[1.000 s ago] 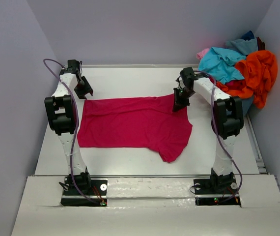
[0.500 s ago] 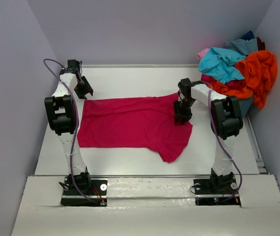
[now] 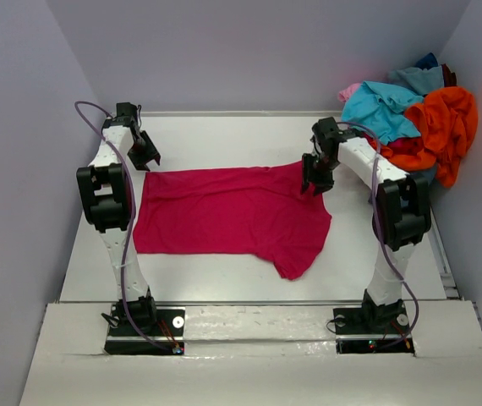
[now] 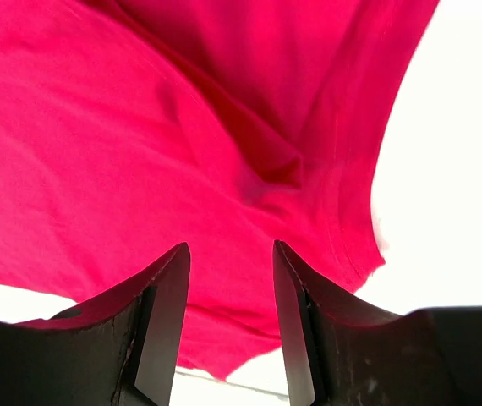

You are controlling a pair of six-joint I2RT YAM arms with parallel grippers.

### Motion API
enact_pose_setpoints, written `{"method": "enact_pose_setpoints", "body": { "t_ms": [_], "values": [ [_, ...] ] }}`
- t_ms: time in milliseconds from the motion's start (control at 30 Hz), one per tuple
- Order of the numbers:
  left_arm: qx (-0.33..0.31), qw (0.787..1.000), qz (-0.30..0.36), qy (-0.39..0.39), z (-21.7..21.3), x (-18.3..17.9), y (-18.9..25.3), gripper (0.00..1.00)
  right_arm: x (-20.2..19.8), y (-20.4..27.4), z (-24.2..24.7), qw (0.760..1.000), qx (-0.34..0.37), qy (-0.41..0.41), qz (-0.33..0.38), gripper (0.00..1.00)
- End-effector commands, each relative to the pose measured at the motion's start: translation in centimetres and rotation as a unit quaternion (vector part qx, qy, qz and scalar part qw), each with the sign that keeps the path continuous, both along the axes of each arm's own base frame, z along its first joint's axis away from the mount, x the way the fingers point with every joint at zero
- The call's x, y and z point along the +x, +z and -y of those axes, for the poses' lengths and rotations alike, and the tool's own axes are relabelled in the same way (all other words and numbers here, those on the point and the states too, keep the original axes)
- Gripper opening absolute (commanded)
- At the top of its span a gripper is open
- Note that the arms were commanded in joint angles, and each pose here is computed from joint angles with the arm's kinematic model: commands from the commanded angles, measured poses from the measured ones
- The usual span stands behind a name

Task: Fold and stack the t-shirts
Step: Fold the tshirt

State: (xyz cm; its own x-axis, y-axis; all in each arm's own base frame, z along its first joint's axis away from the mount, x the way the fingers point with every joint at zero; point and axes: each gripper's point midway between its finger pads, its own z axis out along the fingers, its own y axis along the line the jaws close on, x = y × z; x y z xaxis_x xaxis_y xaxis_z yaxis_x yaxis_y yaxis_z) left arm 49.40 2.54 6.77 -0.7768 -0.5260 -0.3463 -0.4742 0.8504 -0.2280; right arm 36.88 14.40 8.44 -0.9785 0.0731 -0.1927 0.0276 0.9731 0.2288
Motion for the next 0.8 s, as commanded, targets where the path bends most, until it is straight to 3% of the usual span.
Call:
{"method": "enact_pose_setpoints", "body": {
  "t_ms": [0,500,767],
  "values": [
    [0.005,1.0,0.025,-0.005,-0.3,0.4,2.5,0.5,4.1,2.9,-1.0,0.997,0.016,-0.023,0.068,0.5],
    [0.002,1.0,0.023,-0.006,-0.2,0.4,2.2,0.5,12.3,2.3,-4.5,0.993,0.061,-0.025,0.098,0.5],
    [0.002,1.0,0.023,-0.006,-0.2,0.6,2.2,0.5,13.0,0.6,-5.5,0.993,0.081,-0.022,0.08,0.5]
  ]
}}
